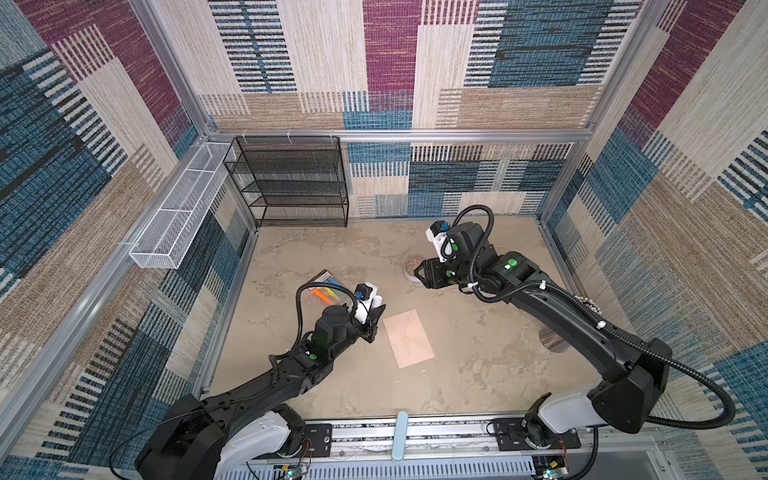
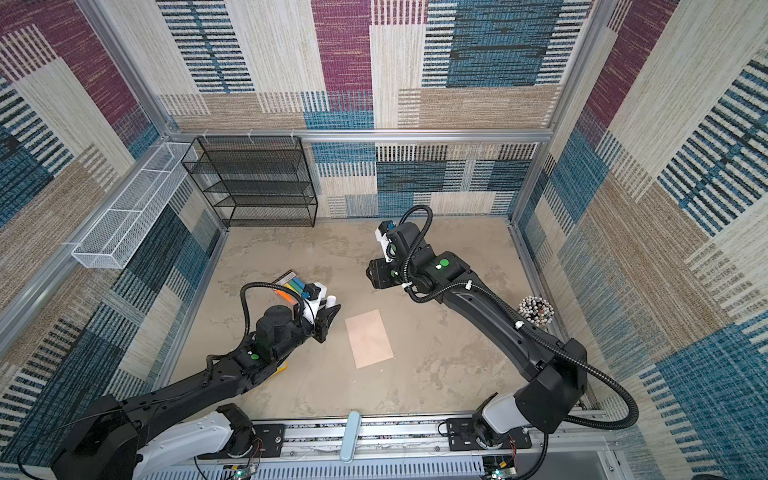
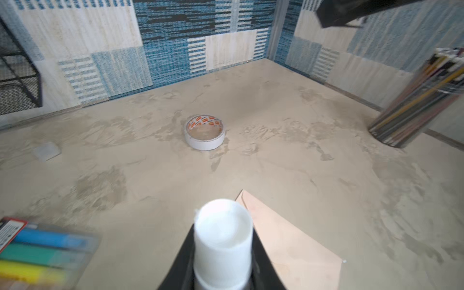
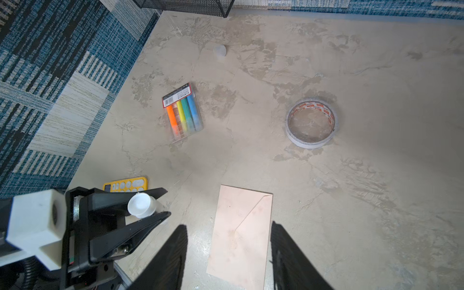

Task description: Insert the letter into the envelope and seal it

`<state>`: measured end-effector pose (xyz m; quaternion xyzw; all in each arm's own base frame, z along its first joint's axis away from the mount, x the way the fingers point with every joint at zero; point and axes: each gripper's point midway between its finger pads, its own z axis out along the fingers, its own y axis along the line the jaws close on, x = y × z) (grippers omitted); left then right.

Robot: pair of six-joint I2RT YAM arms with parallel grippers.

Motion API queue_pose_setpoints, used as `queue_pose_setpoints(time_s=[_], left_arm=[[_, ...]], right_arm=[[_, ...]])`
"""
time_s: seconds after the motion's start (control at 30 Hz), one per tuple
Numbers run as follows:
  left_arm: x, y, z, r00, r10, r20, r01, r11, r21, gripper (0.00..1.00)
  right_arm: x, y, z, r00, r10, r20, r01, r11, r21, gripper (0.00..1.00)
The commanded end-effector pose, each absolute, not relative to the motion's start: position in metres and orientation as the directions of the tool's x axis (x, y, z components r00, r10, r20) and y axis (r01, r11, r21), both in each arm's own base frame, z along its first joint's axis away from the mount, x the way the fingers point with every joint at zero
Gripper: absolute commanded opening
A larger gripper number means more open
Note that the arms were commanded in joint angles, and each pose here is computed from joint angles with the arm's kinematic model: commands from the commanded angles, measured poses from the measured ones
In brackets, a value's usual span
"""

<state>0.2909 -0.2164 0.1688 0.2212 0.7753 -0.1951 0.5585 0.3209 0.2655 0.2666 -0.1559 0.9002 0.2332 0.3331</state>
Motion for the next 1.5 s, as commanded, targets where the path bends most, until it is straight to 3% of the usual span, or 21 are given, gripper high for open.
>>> queue_pose_setpoints(time_s=[0.0, 0.27, 0.57, 0.67, 0.93, 1.03, 1.2, 1.47], left_arm=[[0.305, -0.201, 0.164, -0.284, 0.096, -0.954, 0.463, 0.885, -0.049, 0.0], [0.316, -0.205, 0.145, -0.266, 0.065, -0.962, 0.45, 0.891, -0.064, 0.0], [0.314, -0.209, 0.133, -0.397, 0.089, -0.913, 0.441, 0.891, -0.105, 0.0], [0.315, -0.21, 0.157, -0.402, 0.093, -0.911, 0.442, 0.891, -0.104, 0.0], [0.316, -0.212, 0.3, -0.229, 0.031, -0.973, 0.488, 0.868, -0.087, 0.02], [0.315, -0.215, 0.331, -0.203, 0.004, -0.979, 0.51, 0.854, -0.103, 0.03], [0.321, -0.216, 0.338, -0.27, -0.018, -0.963, 0.491, 0.857, -0.153, 0.03], [0.326, -0.211, 0.326, -0.325, -0.037, -0.945, 0.454, 0.87, -0.19, 0.04]], right_arm=[[0.326, 0.268, 0.274, -0.708, -0.092, -0.7, -0.435, 0.837, 0.331, 0.56], [0.323, 0.268, 0.263, -0.722, -0.084, -0.686, -0.429, 0.833, 0.35, 0.56], [0.319, 0.264, 0.249, -0.738, -0.093, -0.668, -0.418, 0.84, 0.346, 0.56], [0.32, 0.265, 0.253, -0.727, -0.08, -0.682, -0.422, 0.836, 0.352, 0.56], [0.321, 0.264, 0.301, -0.646, 0.027, -0.763, -0.456, 0.788, 0.414, 0.57], [0.316, 0.266, 0.309, -0.632, 0.048, -0.774, -0.482, 0.758, 0.44, 0.57], [0.304, 0.269, 0.302, -0.628, 0.04, -0.778, -0.527, 0.714, 0.462, 0.57], [0.302, 0.263, 0.292, -0.613, 0.026, -0.79, -0.53, 0.728, 0.435, 0.58]])
